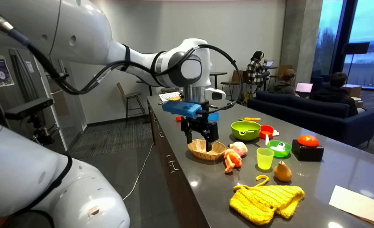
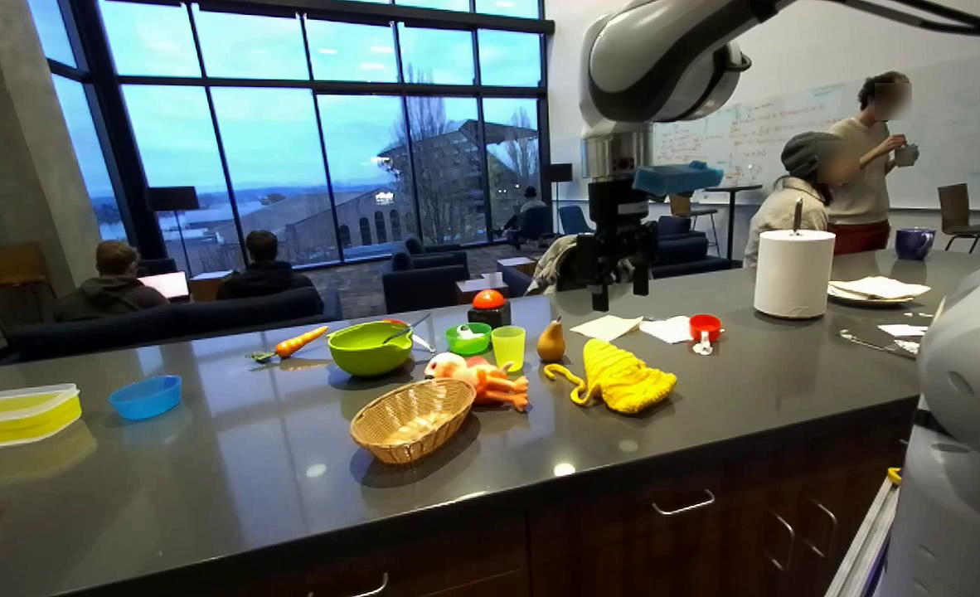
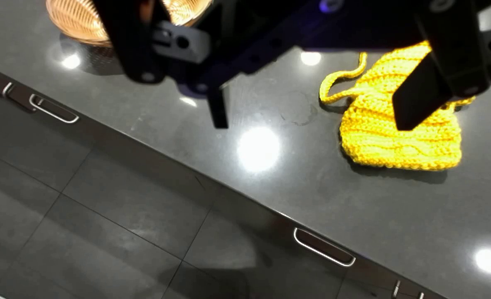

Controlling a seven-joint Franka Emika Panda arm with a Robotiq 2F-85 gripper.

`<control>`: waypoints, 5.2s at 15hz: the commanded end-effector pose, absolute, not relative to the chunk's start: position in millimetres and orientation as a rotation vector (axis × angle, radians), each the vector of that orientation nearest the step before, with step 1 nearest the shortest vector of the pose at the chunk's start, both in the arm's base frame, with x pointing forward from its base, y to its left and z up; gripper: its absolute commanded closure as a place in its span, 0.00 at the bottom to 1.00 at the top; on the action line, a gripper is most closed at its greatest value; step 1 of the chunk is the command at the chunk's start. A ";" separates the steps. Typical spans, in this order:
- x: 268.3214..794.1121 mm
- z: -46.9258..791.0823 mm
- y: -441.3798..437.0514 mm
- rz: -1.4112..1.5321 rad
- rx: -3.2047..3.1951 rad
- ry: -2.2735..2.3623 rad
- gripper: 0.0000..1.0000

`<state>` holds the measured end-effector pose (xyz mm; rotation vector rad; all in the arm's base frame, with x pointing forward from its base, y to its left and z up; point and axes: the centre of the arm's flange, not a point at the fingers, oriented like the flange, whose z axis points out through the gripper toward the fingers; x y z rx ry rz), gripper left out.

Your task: Put the pear inside the basket

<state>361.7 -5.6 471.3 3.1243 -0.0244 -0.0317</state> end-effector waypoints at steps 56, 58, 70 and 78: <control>496.5 410.6 -16.8 0.459 3.023 -0.402 0.00; 507.7 403.3 -31.1 0.482 2.990 -0.453 0.00; 564.2 392.0 -85.4 0.520 2.901 -0.619 0.00; 590.0 379.8 -101.5 0.513 2.854 -0.755 0.00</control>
